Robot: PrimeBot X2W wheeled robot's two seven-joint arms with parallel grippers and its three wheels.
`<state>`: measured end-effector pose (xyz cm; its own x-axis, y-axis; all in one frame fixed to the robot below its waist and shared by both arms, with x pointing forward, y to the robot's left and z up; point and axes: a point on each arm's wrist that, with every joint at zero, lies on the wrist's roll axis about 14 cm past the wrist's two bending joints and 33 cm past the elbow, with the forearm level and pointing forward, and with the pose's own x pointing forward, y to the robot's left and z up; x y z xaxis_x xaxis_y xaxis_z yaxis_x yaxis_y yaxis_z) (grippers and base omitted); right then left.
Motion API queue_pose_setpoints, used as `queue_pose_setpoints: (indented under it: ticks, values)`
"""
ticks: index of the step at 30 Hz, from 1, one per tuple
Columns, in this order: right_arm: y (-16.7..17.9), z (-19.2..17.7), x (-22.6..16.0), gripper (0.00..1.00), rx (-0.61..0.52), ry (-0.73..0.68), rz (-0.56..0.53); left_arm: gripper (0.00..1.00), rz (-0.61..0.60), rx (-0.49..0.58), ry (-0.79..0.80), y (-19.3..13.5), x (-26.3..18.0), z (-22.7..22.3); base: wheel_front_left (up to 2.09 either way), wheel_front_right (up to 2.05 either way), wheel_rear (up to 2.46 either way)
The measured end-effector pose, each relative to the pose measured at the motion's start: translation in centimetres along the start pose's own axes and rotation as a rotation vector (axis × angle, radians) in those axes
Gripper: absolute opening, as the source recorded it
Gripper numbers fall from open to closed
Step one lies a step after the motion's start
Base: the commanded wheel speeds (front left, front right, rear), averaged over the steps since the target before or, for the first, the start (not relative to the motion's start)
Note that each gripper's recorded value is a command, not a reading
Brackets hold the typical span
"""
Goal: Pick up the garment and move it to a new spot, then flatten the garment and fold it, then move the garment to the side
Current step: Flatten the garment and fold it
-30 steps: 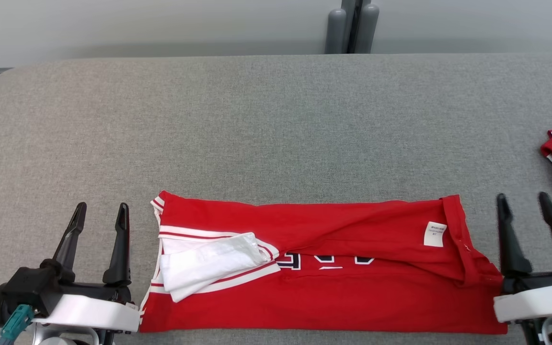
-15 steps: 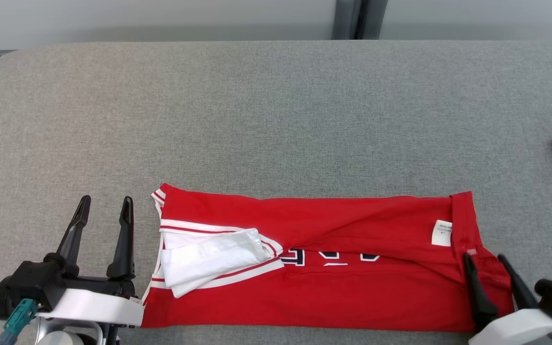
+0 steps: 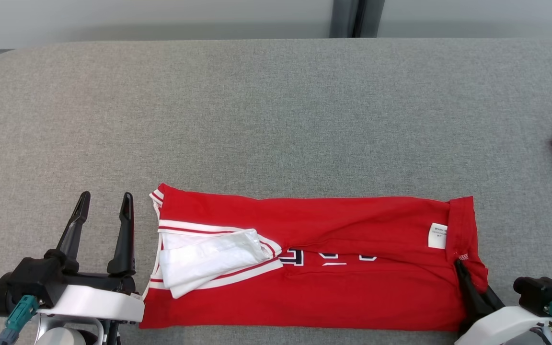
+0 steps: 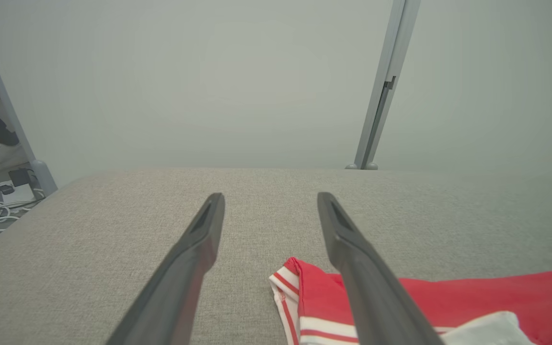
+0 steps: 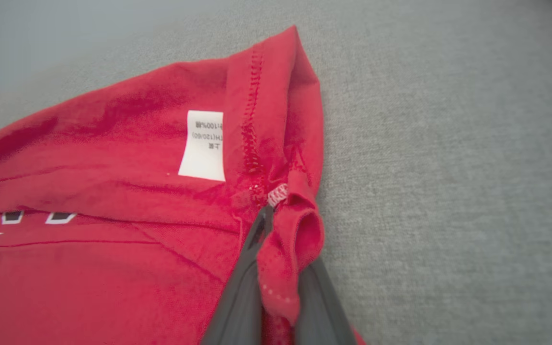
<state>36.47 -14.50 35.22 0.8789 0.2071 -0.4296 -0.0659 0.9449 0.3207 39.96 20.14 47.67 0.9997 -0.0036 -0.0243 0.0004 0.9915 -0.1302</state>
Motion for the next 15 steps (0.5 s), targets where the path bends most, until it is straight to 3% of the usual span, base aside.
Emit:
queue_pose_setpoints:
  ticks: [6, 15]
  values:
    - [-1.3, 1.0, -0.4, 0.0, -0.008, -0.035, -0.016, 1.0, 0.003, -0.005, -0.003, -0.1, -0.1, 0.1, 0.0, 0.0, 0.0]
    - [-10.0, 5.3, -3.2, 0.0, -0.12, -0.116, -0.199, 1.0, -0.004, -0.006, -0.009, -0.6, -0.2, 0.3, 0.0, 0.0, 0.0]
